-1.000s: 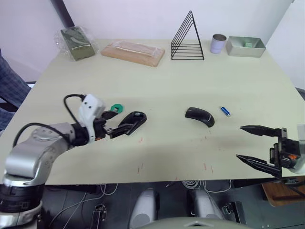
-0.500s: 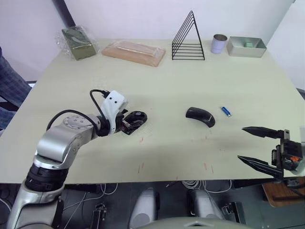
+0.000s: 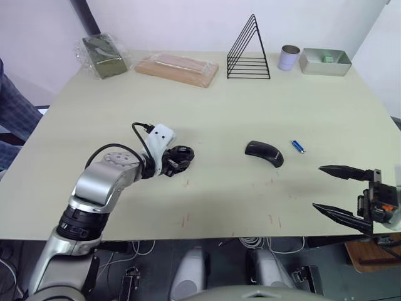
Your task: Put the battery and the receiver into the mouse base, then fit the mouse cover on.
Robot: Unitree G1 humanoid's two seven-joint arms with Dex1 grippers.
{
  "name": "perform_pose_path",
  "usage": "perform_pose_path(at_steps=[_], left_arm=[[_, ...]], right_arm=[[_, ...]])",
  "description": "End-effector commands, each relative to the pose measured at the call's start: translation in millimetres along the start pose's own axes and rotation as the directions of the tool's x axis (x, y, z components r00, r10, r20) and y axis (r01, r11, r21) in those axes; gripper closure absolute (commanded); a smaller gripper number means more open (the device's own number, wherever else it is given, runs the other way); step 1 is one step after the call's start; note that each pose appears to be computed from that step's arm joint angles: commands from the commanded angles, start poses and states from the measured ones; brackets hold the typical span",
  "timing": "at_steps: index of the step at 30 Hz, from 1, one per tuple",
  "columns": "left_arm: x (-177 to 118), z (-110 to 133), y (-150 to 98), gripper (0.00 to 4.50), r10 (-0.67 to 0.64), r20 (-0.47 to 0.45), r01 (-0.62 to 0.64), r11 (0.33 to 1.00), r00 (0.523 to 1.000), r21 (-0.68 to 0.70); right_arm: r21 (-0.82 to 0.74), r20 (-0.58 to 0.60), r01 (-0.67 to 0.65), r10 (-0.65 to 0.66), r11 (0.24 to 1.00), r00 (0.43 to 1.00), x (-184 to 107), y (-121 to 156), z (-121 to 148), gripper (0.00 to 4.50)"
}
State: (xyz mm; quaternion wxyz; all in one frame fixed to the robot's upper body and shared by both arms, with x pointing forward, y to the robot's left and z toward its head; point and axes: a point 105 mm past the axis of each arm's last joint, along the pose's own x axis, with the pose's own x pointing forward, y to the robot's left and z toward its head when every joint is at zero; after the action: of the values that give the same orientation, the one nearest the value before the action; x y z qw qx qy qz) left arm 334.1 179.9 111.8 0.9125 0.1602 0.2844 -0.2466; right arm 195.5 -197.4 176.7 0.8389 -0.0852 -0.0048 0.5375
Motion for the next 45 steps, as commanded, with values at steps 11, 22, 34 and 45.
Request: perform_pose_path(at_steps=[11, 22, 34, 45], left_arm=[[-0.1, 10.8, 0.1, 0.0, 0.015, 0.036, -0.015, 1.0, 0.999, 0.01], [1.2, 9.7, -0.9, 1.53, 0.01, 0.03, -0.01, 1.0, 0.999, 0.008], [-28.6, 21.6, -14.0, 1.53, -0.218, 0.083, 0.201, 0.964, 0.972, 0.174], [-31.1, 26.5, -58.9, 1.53, -0.508, -0.029, 0.441, 0.718, 0.861, 0.539]], right_arm=[[-0.04, -0.003, 0.0, 0.0, 0.999, 1.0, 0.8, -0.7, 7.1, 0.07], [-0.042, -0.008, 0.004, -0.005, 0.999, 1.0, 1.9, -1.3, 6.1, 0.0], [-0.033, -0.009, 0.019, -0.02, 0.999, 1.0, 1.7, -0.1, 1.2, 0.0], [-0.02, -0.044, 0.041, -0.042, 0.999, 0.998, -3.7, 10.2, -4.6, 0.0]])
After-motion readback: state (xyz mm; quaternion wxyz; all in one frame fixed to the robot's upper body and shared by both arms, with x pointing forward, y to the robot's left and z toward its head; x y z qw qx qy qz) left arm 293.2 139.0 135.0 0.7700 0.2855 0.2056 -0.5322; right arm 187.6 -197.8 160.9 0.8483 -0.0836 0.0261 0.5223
